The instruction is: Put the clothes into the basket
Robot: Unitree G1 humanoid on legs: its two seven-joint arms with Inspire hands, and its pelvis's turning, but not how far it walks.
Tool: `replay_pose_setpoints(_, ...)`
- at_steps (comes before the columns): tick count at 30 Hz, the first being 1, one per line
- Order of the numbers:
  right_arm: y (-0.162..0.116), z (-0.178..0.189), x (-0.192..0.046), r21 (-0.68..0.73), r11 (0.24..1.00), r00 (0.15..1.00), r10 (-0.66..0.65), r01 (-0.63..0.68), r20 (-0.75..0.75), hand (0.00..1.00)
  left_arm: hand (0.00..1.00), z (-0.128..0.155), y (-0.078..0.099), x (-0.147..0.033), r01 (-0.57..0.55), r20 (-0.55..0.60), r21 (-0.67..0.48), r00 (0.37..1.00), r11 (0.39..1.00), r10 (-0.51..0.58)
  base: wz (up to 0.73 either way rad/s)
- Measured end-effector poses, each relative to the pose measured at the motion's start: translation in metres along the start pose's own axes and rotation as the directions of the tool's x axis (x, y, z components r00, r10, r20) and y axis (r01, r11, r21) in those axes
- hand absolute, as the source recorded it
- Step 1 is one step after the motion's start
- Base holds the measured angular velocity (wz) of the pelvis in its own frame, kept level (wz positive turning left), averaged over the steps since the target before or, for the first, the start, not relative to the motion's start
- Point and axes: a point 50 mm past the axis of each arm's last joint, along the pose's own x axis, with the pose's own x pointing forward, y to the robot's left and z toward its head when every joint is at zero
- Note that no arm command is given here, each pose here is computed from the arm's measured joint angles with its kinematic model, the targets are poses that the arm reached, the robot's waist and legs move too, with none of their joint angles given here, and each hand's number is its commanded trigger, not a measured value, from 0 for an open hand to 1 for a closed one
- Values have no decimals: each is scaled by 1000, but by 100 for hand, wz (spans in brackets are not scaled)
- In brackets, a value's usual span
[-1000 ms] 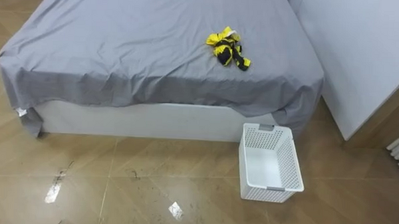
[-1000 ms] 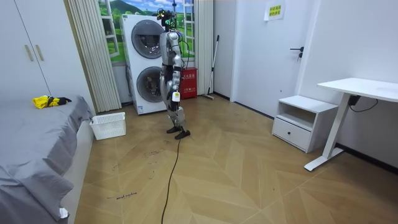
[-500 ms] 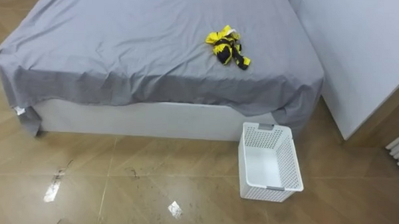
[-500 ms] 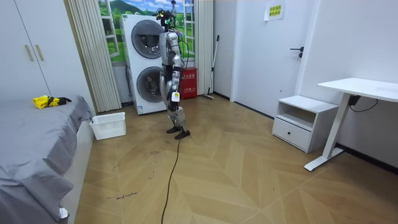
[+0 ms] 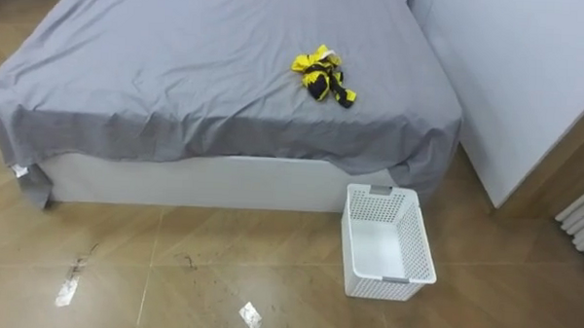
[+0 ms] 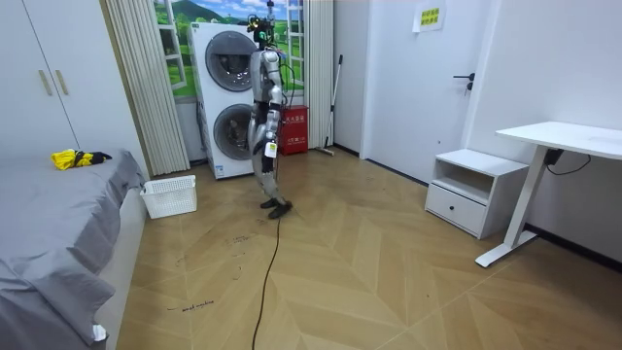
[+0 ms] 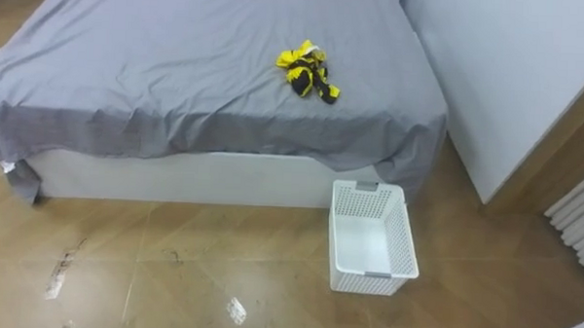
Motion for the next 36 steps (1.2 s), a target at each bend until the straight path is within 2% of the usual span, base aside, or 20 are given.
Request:
replay_pose_setpoints(3,-6,2,-1,-6,1000,1000,-18,18,-5,0,0,3,-2,-1,7,44,-50,999,999,-5,-32)
replay_pose_setpoints(6,-12,-2,-2,-25,999,999,-28,27,-25,0,0,-15,7,-5,-16,10,-54,1000,998,16,-45)
replay_pose_setpoints(8,-11,-4,-2,-10,1000,999,-28,28,-36,0,0,-15,10,-5,-27,12,-82,1000,996,29,11)
replay_pose_setpoints(12,-5,4,-1,2,1000,1000,-8,8,2,0,0,-14,6,-5,-17,11,-61,1000,998,18,2)
replay_pose_setpoints(17,17,32,1,-7,998,990,56,-55,132,0,0,1,-6,-2,29,62,42,998,999,-31,-5)
replay_pose_setpoints(24,44,76,-7,-43,986,933,168,-163,319,0,0,37,-33,0,101,177,175,975,979,-132,31)
replay_pose_setpoints(27,50,87,-11,-49,981,905,190,-186,380,0,0,32,-40,-1,125,163,230,973,965,-165,28)
replay_pose_setpoints(31,63,115,-21,-66,971,838,230,-228,495,0,0,8,-25,-3,102,95,225,988,969,-126,-6)
replay_pose_setpoints(36,80,129,-33,-129,953,785,300,-275,542,0,0,-8,-8,-8,71,77,186,993,980,-86,-6)
